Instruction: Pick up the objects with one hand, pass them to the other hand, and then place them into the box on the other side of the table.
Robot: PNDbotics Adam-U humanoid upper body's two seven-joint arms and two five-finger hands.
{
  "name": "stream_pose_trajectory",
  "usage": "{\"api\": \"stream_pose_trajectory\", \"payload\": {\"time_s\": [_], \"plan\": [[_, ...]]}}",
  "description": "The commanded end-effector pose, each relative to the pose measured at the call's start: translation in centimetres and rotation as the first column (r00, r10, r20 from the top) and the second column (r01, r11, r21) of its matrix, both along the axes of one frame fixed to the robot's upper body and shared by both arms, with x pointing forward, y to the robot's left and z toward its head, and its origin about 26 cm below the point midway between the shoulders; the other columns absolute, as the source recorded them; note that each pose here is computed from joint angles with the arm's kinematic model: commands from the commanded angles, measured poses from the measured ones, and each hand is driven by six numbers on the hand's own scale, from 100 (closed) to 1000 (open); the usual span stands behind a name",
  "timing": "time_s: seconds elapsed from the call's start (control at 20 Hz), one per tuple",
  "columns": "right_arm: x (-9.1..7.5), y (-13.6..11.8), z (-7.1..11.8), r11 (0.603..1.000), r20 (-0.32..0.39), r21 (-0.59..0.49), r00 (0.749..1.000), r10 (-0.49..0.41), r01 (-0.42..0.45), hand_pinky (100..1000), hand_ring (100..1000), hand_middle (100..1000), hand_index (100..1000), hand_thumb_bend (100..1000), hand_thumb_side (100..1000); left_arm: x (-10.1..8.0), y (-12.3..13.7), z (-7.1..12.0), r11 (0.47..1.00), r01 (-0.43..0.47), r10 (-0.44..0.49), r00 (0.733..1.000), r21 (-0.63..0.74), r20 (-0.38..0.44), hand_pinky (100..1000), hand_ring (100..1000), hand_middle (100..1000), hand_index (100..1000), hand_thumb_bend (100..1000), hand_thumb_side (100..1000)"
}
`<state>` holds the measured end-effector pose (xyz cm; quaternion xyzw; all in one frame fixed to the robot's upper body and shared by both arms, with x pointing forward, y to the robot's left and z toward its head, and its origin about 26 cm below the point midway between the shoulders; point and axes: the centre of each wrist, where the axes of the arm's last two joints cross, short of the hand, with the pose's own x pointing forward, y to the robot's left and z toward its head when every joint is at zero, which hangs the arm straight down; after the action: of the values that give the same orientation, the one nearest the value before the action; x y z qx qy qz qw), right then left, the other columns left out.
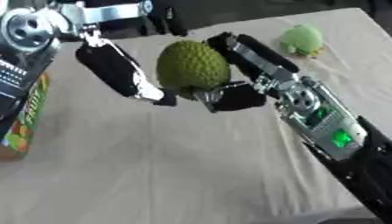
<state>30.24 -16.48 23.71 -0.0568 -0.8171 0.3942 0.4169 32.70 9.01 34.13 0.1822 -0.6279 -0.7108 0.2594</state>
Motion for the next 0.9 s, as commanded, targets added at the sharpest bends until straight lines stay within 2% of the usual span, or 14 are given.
{"api": "stream_pose_trajectory", "payload": {"time_s": [0.05, 0.25, 0.45, 0.6, 0.9], "plan": [[-0.40, 0.00, 0.96, 1.000, 0.047, -0.004, 0.999, 0.012, -0.012, 715, 548, 350, 495, 100, 100, -0.46, 0.06, 0.73, 1.000, -0.005, 0.005, 0.999, -0.010, 0.034, 744, 793, 755, 835, 601, 283], [-0.40, 0.01, 0.96, 1.000, 0.056, -0.006, 0.998, 0.014, -0.014, 716, 549, 351, 495, 100, 100, -0.38, -0.04, 0.56, 1.000, -0.016, 0.017, 0.999, -0.020, 0.036, 738, 787, 750, 827, 512, 212], [-0.41, 0.03, 0.95, 1.000, 0.068, -0.014, 0.998, 0.017, -0.016, 716, 549, 351, 496, 100, 100, -0.40, -0.16, 0.47, 1.000, -0.016, 0.017, 0.999, -0.017, 0.035, 737, 785, 748, 815, 477, 175], [-0.40, 0.04, 0.99, 1.000, 0.074, -0.014, 0.997, 0.021, -0.020, 715, 549, 351, 495, 100, 100, -0.37, -0.23, 0.42, 1.000, -0.013, 0.014, 1.000, -0.012, 0.027, 735, 784, 746, 797, 473, 180], [-0.41, 0.12, 1.04, 1.000, 0.080, -0.012, 0.996, 0.026, -0.025, 715, 549, 351, 495, 100, 100, 0.01, -0.45, -0.02, 1.000, -0.014, 0.014, 1.000, -0.004, -0.001, 738, 788, 752, 805, 490, 247]]}}
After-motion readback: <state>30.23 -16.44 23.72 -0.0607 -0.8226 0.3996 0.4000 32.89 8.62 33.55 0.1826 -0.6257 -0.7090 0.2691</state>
